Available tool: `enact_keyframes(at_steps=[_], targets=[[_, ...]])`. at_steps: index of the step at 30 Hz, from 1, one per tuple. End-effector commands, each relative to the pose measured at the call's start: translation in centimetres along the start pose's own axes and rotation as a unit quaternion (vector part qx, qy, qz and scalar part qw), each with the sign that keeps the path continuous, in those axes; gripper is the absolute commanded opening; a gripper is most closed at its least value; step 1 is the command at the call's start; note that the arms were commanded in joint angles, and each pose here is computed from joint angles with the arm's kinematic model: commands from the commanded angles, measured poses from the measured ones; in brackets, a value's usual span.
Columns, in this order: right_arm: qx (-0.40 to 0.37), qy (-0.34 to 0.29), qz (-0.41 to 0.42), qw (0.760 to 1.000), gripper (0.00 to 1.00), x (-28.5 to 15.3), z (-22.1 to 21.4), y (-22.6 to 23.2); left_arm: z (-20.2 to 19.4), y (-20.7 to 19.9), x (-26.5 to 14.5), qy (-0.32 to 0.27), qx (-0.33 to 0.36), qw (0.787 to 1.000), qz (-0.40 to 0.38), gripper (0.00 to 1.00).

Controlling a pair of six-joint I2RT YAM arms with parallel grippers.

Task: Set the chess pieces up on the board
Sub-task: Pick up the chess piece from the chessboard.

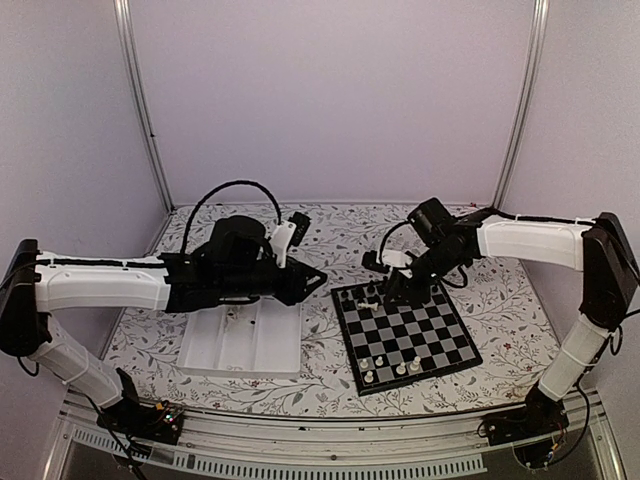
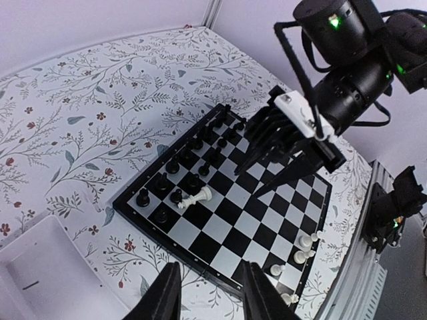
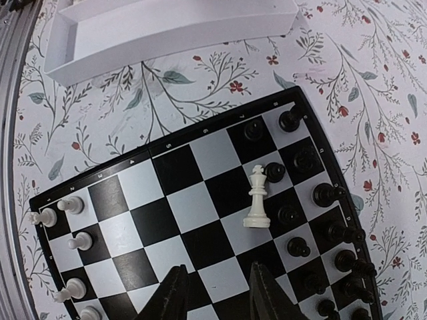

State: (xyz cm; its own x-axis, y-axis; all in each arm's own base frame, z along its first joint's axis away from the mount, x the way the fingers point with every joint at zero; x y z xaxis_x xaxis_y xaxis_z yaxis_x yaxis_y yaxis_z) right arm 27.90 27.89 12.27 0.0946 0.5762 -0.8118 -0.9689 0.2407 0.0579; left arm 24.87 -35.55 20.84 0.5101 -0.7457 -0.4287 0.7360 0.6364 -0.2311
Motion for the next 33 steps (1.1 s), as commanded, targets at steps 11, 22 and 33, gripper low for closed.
enact_keyframes(at_steps=[11, 22, 33], targets=[[-0.009, 0.074, -0.055, 0.996, 0.36, 4.4, -2.0, -1.6, -0.4, 0.2, -0.5, 0.004, -0.021, 1.0, -0.002, 0.37], [-0.013, 0.073, -0.057, 0.996, 0.38, 5.1, -1.4, -1.9, -1.0, -0.2, 0.2, 0.012, -0.025, 0.999, -0.019, 0.37], [-0.017, 0.072, -0.055, 0.996, 0.39, 5.9, -0.7, -2.2, -1.4, -0.4, 0.4, 0.018, -0.028, 0.999, -0.025, 0.38]])
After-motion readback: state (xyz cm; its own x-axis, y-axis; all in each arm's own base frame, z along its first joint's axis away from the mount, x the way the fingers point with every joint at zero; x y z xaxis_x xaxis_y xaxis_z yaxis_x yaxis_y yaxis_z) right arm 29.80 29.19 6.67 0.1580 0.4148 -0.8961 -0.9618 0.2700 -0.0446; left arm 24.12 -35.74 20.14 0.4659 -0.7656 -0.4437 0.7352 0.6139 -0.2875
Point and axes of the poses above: each gripper's point midway between its finger pads, its own x axis out along the fingers, its own y axis along the line the jaws close on, z = x × y, the point moved 2 cm from there along -x, back along the fingers, and after that the axes turned 6 degrees about x, right-handed, at the moved point
